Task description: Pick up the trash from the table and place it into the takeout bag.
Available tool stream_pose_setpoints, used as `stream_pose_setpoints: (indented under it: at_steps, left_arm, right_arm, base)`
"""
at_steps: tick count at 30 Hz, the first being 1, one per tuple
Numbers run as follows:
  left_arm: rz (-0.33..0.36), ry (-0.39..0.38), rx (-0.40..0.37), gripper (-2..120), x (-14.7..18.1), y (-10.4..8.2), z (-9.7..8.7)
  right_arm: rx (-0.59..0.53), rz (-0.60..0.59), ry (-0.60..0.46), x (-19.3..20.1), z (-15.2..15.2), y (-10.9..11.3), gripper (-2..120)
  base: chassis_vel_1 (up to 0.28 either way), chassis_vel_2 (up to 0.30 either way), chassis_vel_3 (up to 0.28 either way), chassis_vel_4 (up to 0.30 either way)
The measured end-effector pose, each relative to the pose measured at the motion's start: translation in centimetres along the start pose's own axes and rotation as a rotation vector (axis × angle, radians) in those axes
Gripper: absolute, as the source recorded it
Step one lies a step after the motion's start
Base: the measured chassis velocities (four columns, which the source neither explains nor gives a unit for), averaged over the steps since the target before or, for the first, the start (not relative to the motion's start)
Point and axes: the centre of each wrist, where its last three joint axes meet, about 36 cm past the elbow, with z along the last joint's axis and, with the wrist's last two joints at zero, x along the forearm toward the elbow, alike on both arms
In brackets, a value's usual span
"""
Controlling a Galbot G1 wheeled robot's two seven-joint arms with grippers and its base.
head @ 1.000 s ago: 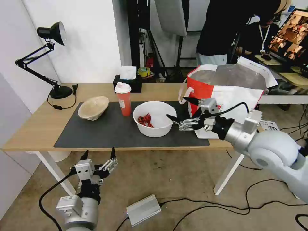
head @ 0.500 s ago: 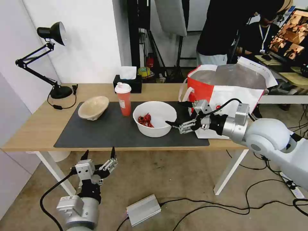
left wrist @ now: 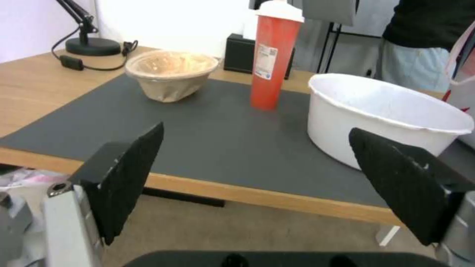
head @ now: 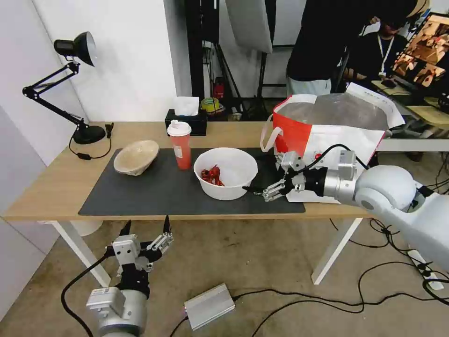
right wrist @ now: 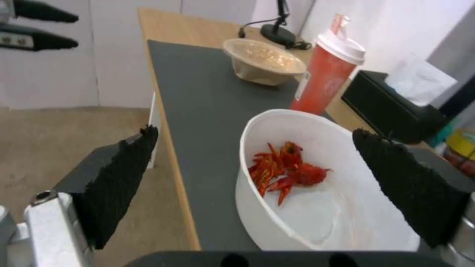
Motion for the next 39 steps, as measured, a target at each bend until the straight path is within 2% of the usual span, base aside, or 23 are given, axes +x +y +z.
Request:
stream_pose_setpoints:
  at_steps: [6,14,39]
  left_arm:
    - [-0.002,-0.004,-0.001,100,-0.1,0.1,0.0]
    - [-0.01,-0.007,0.004,100,-0.1,-0.2,0.3]
    - [-0.014,-0.014,0.009,100,-0.1,-0.4,0.9]
  right_arm:
    - [0.067,-0.042,0.011,-1.4,-0.3,-1.5,100]
    - [0.129,-0.094,0.034,-3.4,-0.4,-2.4,100]
    - [0.196,-0.181,0.105,-8.6,0.8,-4.7,100]
  base:
    - [0.0,0.0,0.0,0.0]
    - [0.0,0.0,0.0,0.0]
    - [0.0,0.0,0.0,0.0]
